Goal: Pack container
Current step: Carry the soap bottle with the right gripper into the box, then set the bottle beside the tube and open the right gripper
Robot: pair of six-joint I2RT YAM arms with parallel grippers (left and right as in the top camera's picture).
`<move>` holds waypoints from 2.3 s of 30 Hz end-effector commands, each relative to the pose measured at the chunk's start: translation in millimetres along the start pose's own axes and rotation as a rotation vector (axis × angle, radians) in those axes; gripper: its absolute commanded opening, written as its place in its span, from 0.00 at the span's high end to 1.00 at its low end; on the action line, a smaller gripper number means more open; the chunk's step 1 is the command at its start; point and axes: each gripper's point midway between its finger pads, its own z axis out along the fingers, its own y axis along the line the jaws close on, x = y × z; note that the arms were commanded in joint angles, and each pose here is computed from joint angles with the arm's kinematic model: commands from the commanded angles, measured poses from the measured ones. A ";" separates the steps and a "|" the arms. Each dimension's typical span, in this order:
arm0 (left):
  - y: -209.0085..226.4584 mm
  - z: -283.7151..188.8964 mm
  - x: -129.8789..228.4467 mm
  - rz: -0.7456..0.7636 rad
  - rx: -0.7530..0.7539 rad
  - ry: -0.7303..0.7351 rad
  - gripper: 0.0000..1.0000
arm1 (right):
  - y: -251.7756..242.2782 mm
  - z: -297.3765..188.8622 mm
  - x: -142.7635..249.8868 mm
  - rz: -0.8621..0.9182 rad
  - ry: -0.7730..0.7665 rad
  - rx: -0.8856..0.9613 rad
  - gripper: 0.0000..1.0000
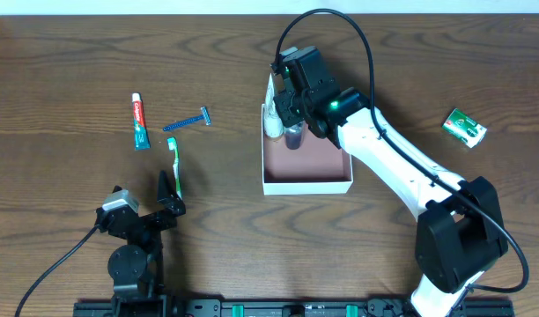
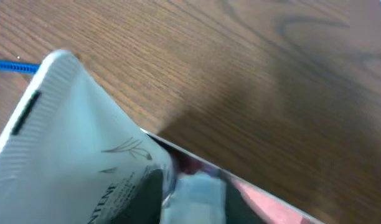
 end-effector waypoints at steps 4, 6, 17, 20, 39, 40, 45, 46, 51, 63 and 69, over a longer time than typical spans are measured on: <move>8.2 1.3 16.5 0.023 -0.030 0.045 0.02 | 2.9 -2.5 -5.0 0.003 -0.018 0.000 0.59; 8.2 1.3 16.6 0.023 -0.031 0.045 0.02 | 2.9 -2.5 -5.0 0.003 -0.018 0.000 0.57; 8.2 1.3 16.5 0.023 -0.030 0.045 0.02 | 0.5 -13.9 -21.0 -0.008 -0.072 0.000 0.55; 8.2 1.3 16.6 0.023 -0.031 0.045 0.02 | 0.1 -32.9 -38.2 -0.004 -0.124 -0.003 0.49; 8.2 1.3 16.5 0.023 -0.030 0.045 0.02 | -52.1 -91.1 18.2 0.326 0.101 0.092 0.77; 8.2 1.3 16.5 0.023 -0.030 0.045 0.02 | -51.8 -87.5 24.0 0.334 0.125 0.096 0.82; 8.2 1.3 16.5 0.023 -0.030 0.045 0.02 | -48.1 -65.7 42.0 0.382 0.195 0.090 0.91; 8.2 1.3 16.5 0.023 -0.030 0.045 0.02 | -48.3 -61.9 44.3 0.388 0.204 0.093 0.92; 8.2 1.3 16.5 0.023 -0.030 0.045 0.02 | -48.7 -34.7 56.8 0.408 0.251 0.102 0.95; 8.2 1.3 16.5 0.023 -0.030 0.045 0.02 | -49.3 1.4 57.2 0.410 0.236 0.099 0.94; 8.2 1.3 16.5 0.023 -0.030 0.045 0.02 | -48.2 14.4 60.8 0.410 0.242 0.092 0.93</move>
